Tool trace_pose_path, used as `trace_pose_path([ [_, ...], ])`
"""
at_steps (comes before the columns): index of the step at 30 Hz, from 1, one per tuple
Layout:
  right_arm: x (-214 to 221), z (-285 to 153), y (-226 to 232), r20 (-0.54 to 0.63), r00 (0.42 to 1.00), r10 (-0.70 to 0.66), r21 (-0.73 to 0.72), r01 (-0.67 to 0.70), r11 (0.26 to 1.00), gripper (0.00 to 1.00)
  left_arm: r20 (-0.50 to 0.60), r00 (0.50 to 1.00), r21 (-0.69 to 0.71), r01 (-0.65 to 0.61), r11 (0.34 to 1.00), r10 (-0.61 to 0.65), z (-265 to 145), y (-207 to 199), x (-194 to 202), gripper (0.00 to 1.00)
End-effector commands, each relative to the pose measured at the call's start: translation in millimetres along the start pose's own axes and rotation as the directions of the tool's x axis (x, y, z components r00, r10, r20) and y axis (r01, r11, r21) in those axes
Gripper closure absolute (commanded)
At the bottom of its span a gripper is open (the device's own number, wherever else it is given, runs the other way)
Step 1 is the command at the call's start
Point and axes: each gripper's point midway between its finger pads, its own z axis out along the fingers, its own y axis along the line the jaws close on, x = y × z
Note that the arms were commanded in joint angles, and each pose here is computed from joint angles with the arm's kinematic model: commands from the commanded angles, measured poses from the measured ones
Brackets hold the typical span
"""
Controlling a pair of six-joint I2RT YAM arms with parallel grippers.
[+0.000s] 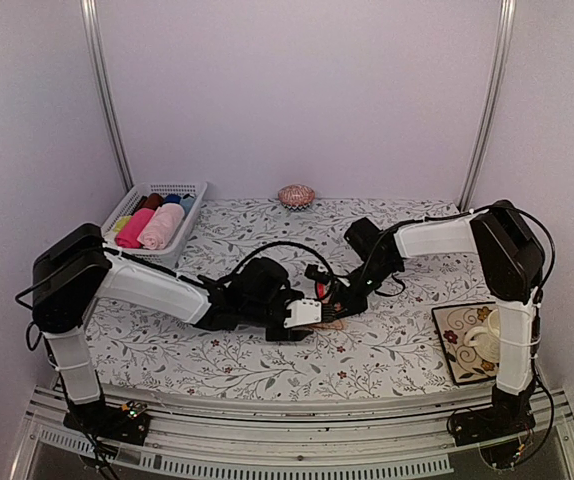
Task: Roll the towels
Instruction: Roll the towel at the center of the board, then move the towel to the center of the board.
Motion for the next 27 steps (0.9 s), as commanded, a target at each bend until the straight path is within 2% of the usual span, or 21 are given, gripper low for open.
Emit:
trace_pose_path([
  [1, 21.5, 8.7, 3.9, -0.067, 0.994, 0.084, -0.048, -0.087, 0.995, 0.86, 0.003, 0.996, -0.059, -0.093, 0.994, 0.093, 8.6, 7.4, -10.2, 0.45],
  [9, 17.2, 5.9, 6.0, -0.056, 0.996, 0.075, -0.061, -0.078, 0.995, 0.86, -0.092, 0.986, -0.07, -0.142, 0.987, 0.136, 20.6, 5.2, 12.9, 0.46],
  [15, 16.2, 5.6, 9.1, -0.052, 0.996, 0.074, -0.08, -0.078, 0.994, 0.85, -0.18, 0.974, -0.029, -0.147, 0.989, 0.14, 39.1, -7.1, 39.1, 0.47],
  [17, 14.2, 4.7, 11.9, -0.045, 0.997, 0.07, -0.091, -0.073, 0.993, 0.84, -0.211, 0.968, -0.004, -0.139, 0.99, 0.135, 43.4, -12.1, 47.6, 0.53],
  [21, 8.6, -0.4, 12.5, -0.026, 0.998, 0.061, -0.09, -0.063, 0.994, 0.82, -0.228, 0.964, 0.018, -0.135, 0.991, 0.136, 45.0, -15.5, 52.8, 0.79],
  [25, 1.1, -16.7, 3.0, 0.003, 0.997, 0.074, -0.037, -0.074, 0.997, 0.66, -0.224, 0.968, 0.087, -0.096, 0.992, 0.113, 44.1, -23.2, 50.7, 0.98],
  [27, -1.9, -30.5, -5.1, 0.015, 0.997, 0.082, 0.02, -0.082, 0.996, 0.55, -0.222, 0.971, 0.12, -0.058, 0.991, 0.084, 42.9, -25.9, 49.3, 1.0],
])
